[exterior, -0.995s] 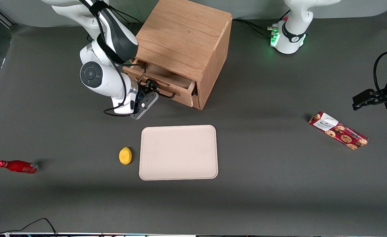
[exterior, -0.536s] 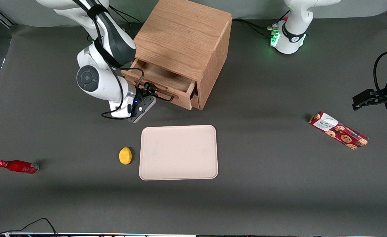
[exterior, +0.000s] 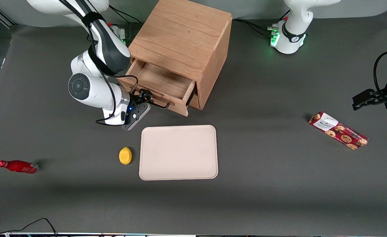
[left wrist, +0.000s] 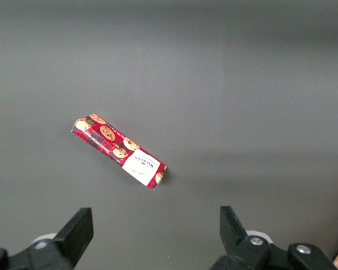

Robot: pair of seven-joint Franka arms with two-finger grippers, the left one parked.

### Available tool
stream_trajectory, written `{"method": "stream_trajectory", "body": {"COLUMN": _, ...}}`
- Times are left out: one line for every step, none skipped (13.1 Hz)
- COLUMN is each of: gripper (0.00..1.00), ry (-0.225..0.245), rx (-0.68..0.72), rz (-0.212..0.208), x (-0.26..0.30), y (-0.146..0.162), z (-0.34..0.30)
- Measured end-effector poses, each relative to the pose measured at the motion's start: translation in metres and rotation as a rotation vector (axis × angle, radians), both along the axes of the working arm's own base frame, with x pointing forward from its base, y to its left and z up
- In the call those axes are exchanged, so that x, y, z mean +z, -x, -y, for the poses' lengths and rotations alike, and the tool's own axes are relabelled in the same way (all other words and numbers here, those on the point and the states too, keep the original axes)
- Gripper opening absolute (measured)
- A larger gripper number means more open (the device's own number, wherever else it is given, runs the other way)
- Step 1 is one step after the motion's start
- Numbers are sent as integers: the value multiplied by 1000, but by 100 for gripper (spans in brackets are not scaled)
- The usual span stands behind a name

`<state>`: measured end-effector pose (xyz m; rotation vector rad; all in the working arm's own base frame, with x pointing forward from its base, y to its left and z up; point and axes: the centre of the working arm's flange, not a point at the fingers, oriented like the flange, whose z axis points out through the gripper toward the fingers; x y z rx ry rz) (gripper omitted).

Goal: Open upper drawer
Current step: 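Pull the upper drawer outward from the cabinet with the right gripper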

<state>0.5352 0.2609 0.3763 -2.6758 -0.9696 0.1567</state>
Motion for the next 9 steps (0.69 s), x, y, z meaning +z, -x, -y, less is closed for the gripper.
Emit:
{"method": "stream_trajectory", "body": {"gripper": 100, "ry": -2, "rx": 0, "rz": 3, "x": 0, "y": -2, "z": 2}}
{"method": "stream_trajectory", "body": {"gripper": 100, "ry": -4, "rx": 1, "rz": 6, "x": 0, "y": -5, "z": 4}}
{"method": "stream_trajectory", "body": {"gripper": 100, "ry": -5, "rx": 2, "rz": 8, "x": 0, "y": -7, "z": 6}}
{"method": "stream_trajectory", "body": {"gripper": 100, "ry": -7, "rx": 5, "rz": 11, "x": 0, "y": -8, "z": 7}}
{"method": "stream_trajectory", "body": {"gripper": 100, "ry": -6, "rx": 10, "rz": 15, "x": 1, "y": -10, "z": 9}}
{"method": "stream_trajectory", "body": {"gripper": 100, "ry": -3, "rx": 11, "rz": 20, "x": 2, "y": -13, "z": 15}}
{"method": "stream_trajectory", "body": {"gripper": 100, "ry": -1, "rx": 13, "rz": 27, "x": 2, "y": -16, "z": 21}}
{"method": "stream_trajectory", "body": {"gripper": 100, "ry": 3, "rx": 15, "rz": 31, "x": 1, "y": -19, "z": 26}}
{"method": "stream_trajectory", "body": {"gripper": 100, "ry": 8, "rx": 17, "rz": 34, "x": 1, "y": -21, "z": 30}}
